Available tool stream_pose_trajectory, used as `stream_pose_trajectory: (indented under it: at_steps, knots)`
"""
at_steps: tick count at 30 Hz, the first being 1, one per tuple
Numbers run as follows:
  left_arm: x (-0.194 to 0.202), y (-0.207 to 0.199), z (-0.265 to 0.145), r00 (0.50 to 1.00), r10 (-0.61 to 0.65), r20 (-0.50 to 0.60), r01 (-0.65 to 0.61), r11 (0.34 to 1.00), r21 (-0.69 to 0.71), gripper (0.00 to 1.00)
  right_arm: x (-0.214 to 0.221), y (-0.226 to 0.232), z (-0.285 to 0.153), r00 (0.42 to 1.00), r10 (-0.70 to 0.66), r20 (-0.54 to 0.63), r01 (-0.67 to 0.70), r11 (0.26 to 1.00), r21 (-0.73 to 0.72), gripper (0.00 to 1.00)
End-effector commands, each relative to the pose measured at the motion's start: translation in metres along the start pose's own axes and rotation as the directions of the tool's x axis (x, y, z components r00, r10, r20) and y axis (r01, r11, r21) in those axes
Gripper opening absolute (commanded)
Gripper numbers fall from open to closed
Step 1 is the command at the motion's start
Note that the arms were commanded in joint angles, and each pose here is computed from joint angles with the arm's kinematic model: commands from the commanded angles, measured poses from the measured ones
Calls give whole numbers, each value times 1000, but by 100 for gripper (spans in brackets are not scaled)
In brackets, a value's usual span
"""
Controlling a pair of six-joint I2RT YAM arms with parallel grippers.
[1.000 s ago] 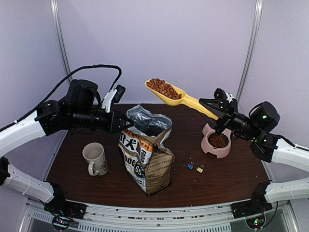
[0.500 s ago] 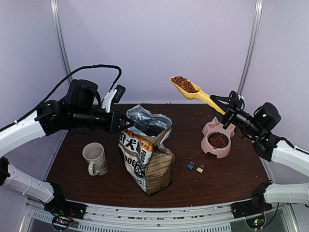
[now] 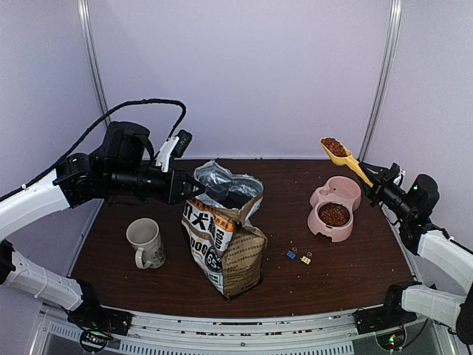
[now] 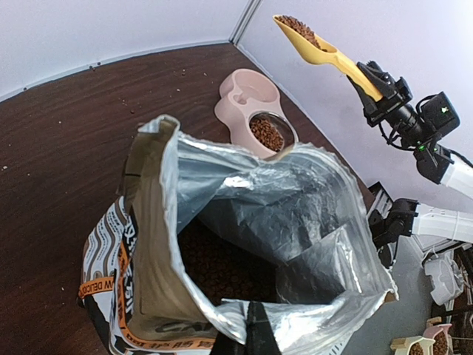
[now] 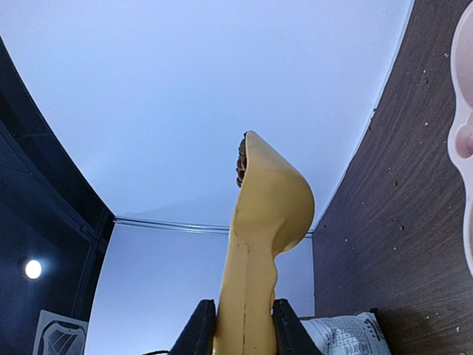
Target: Serve the pet food
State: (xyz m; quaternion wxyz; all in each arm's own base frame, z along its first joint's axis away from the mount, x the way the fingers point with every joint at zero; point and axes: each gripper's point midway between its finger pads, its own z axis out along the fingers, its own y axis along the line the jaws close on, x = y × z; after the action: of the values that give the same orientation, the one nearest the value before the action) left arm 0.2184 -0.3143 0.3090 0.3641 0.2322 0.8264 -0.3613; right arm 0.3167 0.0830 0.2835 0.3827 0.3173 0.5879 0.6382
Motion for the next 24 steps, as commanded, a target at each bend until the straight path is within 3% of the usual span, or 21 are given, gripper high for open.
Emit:
stream_pose_trajectory:
  at_steps: [1,10,24]
  knots:
    - [-55,-22,-28,976,30,214,-47,996,73,0,-12,-5,-12,997,-73,15,73,997,10,6]
    - [-55,-24,-28,977,34,210,-52,995,82,0,-48,-55,-29,991,-96,93,79,981,175,6]
    - [-57,-25,-26,978,45,205,-64,995,83,0,-82,-113,-44,982,-161,100,108,908,404,6]
